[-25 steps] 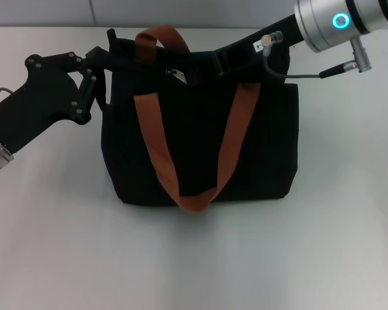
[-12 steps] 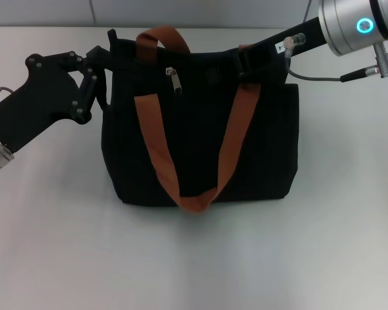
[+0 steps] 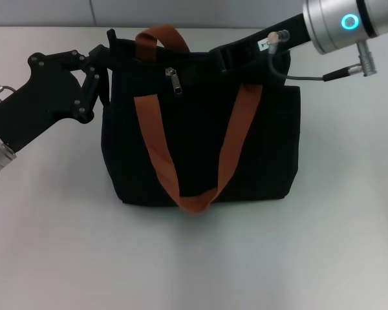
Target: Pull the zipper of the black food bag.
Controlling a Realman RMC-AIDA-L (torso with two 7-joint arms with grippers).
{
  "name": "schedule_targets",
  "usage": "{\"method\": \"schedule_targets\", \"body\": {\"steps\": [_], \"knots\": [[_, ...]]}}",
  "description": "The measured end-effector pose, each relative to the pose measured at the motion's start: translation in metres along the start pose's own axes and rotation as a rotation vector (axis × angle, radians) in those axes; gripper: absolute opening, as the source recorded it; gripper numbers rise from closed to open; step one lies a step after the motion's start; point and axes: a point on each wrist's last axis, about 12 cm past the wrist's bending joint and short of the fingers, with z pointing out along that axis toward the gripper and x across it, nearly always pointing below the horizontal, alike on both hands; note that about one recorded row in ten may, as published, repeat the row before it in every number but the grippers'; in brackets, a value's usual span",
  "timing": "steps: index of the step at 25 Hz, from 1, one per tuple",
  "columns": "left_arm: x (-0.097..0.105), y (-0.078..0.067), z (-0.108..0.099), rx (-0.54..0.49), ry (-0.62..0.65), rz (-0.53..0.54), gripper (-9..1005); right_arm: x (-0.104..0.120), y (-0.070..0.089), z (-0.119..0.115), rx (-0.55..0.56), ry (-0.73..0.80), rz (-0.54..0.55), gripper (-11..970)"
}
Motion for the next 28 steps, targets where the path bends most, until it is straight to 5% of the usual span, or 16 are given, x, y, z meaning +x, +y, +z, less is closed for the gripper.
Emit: {"method": "schedule_targets", "body": {"steps": [10, 28], "knots": [[-0.001, 0.000, 0.003, 0.001, -0.010, -0.007, 26, -0.006, 0.003, 0.013, -0.021, 0.019, 0.010, 278], [-0.001, 0.000, 0.003, 0.001, -0.016, -0.017, 25, -0.003, 0.001, 0.016, -0.039, -0.002, 0.044, 261]]}}
